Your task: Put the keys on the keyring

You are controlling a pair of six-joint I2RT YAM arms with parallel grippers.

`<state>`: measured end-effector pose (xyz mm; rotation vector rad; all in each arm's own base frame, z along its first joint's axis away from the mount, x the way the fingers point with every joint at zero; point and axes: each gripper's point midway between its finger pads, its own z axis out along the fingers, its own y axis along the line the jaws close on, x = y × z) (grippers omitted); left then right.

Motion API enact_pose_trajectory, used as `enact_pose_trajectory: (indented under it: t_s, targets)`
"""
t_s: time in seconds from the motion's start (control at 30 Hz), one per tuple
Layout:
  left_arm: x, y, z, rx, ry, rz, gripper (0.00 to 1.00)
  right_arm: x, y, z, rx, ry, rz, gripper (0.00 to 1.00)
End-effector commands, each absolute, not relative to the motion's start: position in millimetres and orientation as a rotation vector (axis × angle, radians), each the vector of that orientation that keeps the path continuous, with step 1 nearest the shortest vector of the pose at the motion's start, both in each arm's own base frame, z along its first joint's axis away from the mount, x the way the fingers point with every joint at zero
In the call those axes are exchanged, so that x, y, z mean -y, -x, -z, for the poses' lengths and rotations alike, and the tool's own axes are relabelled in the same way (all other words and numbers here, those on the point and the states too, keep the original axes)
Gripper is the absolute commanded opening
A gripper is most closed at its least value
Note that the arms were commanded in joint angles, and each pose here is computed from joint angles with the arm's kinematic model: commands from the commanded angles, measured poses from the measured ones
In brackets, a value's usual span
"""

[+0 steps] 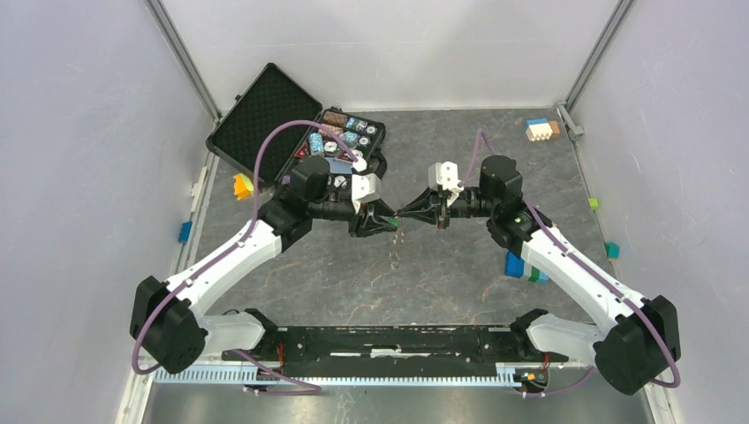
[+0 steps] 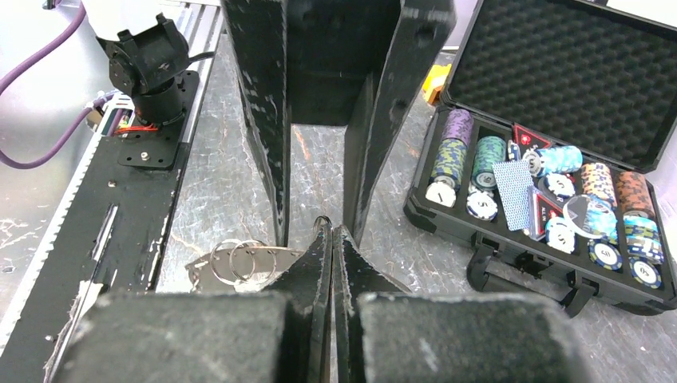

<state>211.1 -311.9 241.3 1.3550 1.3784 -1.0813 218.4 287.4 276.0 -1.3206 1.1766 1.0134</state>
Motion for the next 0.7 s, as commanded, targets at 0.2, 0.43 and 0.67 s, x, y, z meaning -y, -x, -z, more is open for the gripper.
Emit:
enact_pose_trajectory:
  t_s: [0.2,0.43,0.67]
  targets:
    - [304.7,-213.6,-288.1,-1.258,-1.437,0.946,0.43,-285.1,-213.0,-293.0,-1.103,1.32,-0.992,0.0]
    - [306.8,-214.4,-284.5,-1.269,-1.439,0.963,0.39,-284.6,-212.5,-293.5,-1.101,1.32,-0.989,0.0]
    - [310.2,-213.1,-283.5,-1.273,-1.429,1.003,0.26,-284.9,-214.1,-292.1,-1.108,1.319,-0.989,0.0]
